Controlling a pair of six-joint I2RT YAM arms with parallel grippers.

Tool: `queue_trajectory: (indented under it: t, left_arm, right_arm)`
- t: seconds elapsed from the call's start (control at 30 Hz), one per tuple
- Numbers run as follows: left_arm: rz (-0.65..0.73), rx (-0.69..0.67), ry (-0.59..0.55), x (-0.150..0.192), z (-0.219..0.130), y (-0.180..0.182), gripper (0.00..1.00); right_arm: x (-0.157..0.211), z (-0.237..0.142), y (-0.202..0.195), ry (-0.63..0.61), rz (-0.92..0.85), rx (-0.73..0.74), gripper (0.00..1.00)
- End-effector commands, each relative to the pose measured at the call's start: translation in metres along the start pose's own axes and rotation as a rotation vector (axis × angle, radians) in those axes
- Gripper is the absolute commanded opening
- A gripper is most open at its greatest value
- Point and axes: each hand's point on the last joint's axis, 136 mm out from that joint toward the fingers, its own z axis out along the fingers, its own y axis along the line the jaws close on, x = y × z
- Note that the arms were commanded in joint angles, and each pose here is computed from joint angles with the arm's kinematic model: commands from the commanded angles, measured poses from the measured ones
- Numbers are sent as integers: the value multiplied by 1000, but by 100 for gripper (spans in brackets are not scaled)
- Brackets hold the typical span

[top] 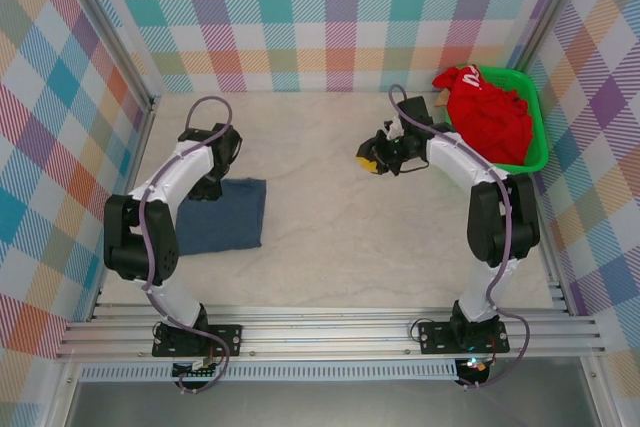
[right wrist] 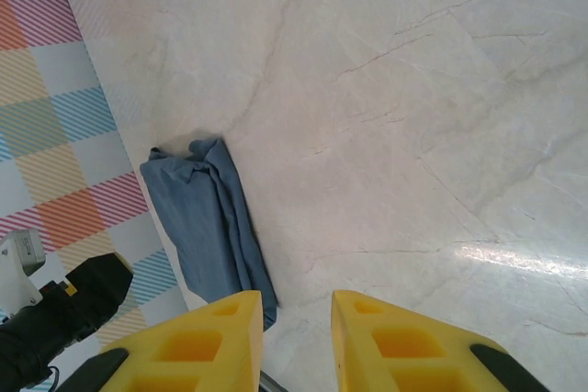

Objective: Fold and stack the t-shirts

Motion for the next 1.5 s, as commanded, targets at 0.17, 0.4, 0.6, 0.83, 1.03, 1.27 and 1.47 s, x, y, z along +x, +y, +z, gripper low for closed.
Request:
queue_trajectory:
  t: [0.17, 0.4, 0.6, 0.83, 1.03, 1.27, 1.47]
  left_arm:
    - [-280, 489, 141, -4, -35, -105, 45]
    - [-287, 525, 240, -21, -11, -161, 26]
    - [-211, 560, 251, -33, -7, -199, 25]
    - [-139, 428, 128, -42, -27, -182, 47]
    - [-227, 508, 214, -5, -43, -177, 49]
    - [-316, 457, 398, 40, 3, -194, 45]
    - [-240, 328, 409, 72, 26, -151, 36]
  right_arm:
    - [12, -21, 6, -10, -25, -24, 26]
    - [15, -25, 2, -20, -17, -17, 26]
    - [18, -24, -4, -17, -4, -11, 26]
    - [17, -23, -3, -14, 1, -20, 26]
    - [17, -22, -3, -9, -2, -20, 26]
    - [15, -16, -4, 3, 11, -33, 26]
    - [14, -18, -2, -2, 6, -31, 26]
